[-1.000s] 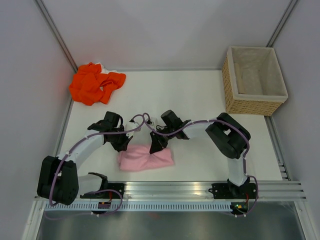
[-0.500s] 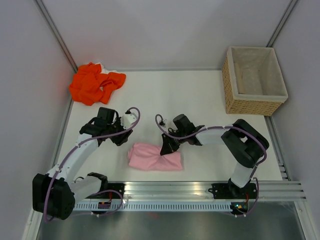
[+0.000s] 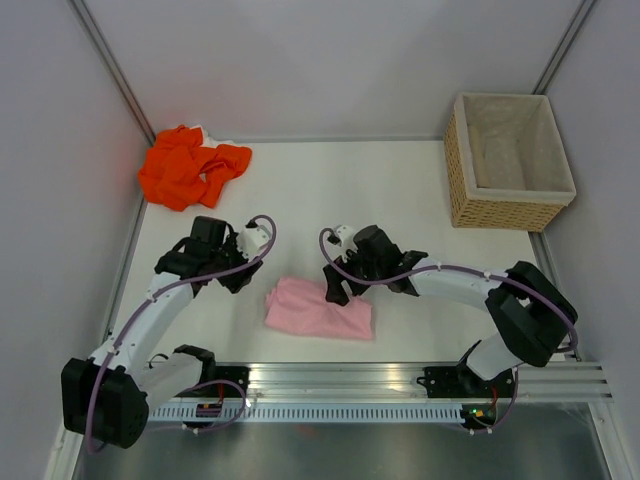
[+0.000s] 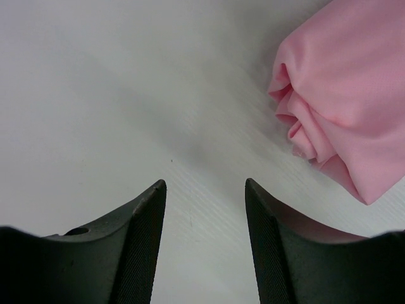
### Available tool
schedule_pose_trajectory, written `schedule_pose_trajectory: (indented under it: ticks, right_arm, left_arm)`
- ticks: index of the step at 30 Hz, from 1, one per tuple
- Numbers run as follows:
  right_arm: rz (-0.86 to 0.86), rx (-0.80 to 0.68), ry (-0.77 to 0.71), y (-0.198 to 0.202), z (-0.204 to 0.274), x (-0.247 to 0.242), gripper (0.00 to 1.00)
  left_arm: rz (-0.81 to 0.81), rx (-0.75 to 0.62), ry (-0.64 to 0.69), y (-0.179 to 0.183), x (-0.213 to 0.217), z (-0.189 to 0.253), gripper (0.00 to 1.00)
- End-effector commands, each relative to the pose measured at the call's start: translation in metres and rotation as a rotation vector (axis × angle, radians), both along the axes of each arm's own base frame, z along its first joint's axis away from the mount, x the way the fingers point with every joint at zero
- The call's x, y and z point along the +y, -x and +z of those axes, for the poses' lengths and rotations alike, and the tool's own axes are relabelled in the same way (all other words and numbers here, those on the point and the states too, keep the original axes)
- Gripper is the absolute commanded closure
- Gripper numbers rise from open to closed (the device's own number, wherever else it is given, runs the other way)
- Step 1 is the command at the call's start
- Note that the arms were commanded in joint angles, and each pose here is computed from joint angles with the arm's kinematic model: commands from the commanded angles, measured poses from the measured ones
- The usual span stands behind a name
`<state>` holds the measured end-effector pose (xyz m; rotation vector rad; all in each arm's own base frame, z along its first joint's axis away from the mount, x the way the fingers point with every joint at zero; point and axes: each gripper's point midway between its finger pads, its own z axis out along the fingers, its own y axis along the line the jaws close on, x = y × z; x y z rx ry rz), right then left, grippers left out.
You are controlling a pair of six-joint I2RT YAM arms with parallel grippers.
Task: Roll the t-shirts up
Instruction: Roll the tshirt
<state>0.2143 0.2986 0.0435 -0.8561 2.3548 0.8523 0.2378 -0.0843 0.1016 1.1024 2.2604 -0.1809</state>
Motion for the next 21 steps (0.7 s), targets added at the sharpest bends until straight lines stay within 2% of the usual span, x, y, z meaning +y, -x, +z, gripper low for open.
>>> schedule_pose_trajectory:
  ticks: [1, 4, 5, 7, 12, 21]
  right_arm:
    - [-0.044, -0.259, 0.073, -0.041, 0.054, -0.004, 0.09]
    - [0.009, -0.379, 0.138, -0.042, 0.079, -0.002, 0.07]
    - [0.033, -0.402, 0.168, -0.039, 0.081, -0.003, 0.02]
    - [0.107, -0.422, 0.175, -0.020, 0.082, 0.010, 0.02]
    - [0.311, -0.442, 0.307, 0.030, 0.044, 0.027, 0.02]
    - [0.413, -0.437, 0.376, 0.029, 0.009, 0.053, 0.02]
  left_arm:
    - [0.099, -0.049, -0.016, -0.003, 0.015, 0.011, 0.41]
    - [0.156, -0.063, -0.037, -0.001, 0.029, 0.011, 0.36]
    - [0.175, -0.070, -0.043, 0.002, 0.033, 0.011, 0.36]
    - [0.202, -0.072, -0.051, 0.005, 0.040, 0.011, 0.35]
    - [0.250, -0.111, -0.051, 0.012, 0.051, 0.019, 0.33]
    - [0.282, -0.114, -0.048, 0.015, 0.058, 0.019, 0.32]
